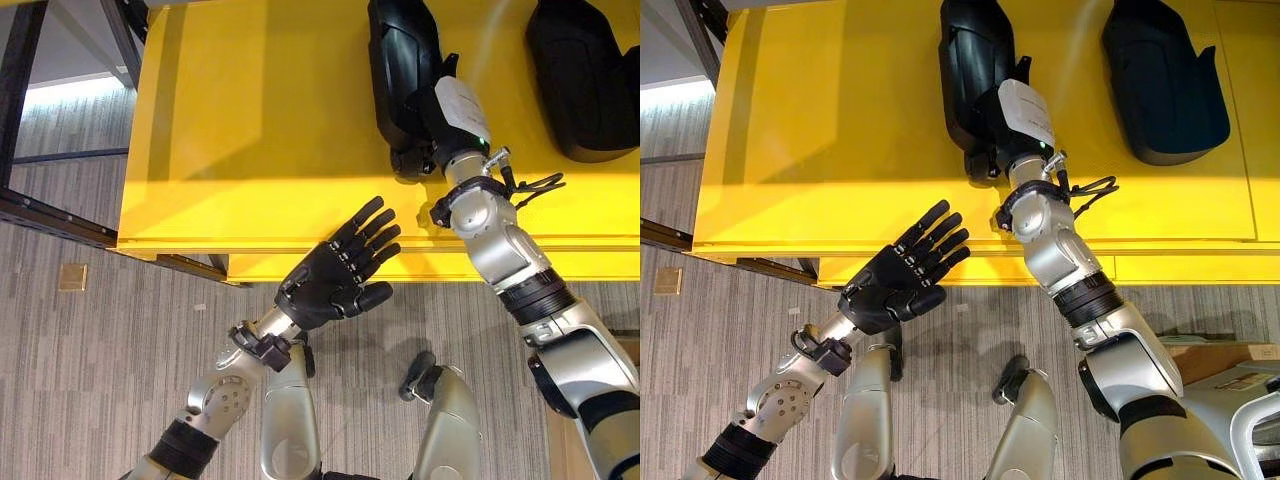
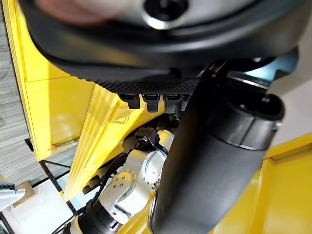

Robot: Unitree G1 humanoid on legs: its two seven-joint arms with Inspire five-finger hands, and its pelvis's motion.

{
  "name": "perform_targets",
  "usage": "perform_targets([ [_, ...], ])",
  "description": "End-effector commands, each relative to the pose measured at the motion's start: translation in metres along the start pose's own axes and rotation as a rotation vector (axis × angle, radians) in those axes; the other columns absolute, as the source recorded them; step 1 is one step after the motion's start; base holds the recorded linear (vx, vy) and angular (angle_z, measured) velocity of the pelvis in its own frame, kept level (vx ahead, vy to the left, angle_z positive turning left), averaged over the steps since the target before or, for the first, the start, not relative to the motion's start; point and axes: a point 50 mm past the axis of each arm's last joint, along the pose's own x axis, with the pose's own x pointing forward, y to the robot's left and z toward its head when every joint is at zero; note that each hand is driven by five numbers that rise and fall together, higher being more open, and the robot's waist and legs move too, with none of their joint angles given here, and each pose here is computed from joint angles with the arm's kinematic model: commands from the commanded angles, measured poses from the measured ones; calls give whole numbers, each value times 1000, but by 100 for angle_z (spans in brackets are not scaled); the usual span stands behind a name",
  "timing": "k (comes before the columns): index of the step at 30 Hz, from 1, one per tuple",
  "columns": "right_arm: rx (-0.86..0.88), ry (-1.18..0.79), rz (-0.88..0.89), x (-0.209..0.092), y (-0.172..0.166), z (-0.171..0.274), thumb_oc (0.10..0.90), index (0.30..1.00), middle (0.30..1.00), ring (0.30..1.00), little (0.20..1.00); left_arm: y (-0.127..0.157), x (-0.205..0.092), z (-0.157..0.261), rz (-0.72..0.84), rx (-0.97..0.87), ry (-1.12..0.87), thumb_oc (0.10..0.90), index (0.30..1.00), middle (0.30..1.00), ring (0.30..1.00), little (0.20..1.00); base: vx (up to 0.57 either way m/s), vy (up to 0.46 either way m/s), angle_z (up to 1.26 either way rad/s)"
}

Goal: Move parts from the plastic box to the shelf.

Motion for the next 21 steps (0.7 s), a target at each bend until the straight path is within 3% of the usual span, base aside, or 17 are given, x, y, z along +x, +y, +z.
perform_targets([
  [1,36,-93,121,-8,19,24,400,300,300,300,300,-43,17,29,-238,49,-183,900,1000,1000,1000,1000,0,0,0],
  [6,35,-81,160,-13,28,25,400,300,300,300,300,-45,18,27,-263,41,-167,900,1000,1000,1000,1000,0,0,0],
  [10,149,-22,252,-21,43,20,400,300,300,300,300,-45,17,25,-260,31,-168,900,1000,1000,1000,1000,0,0,0],
  [11,203,-25,266,-23,49,21,506,448,448,448,448,-45,18,24,-261,30,-167,900,1000,1000,1000,1000,0,0,0],
  [12,225,-29,279,-24,50,22,580,553,553,553,553,-45,18,25,-264,33,-167,900,1000,1000,1000,1000,0,0,0],
  [13,262,-22,305,-26,55,23,900,1000,1000,1000,1000,-45,18,24,-264,32,-165,900,1000,1000,1000,1000,0,0,0],
  [21,367,-33,415,-34,66,25,900,1000,1000,1000,1000,-51,18,17,-336,2,-114,900,1000,1000,1000,1000,0,0,0],
])
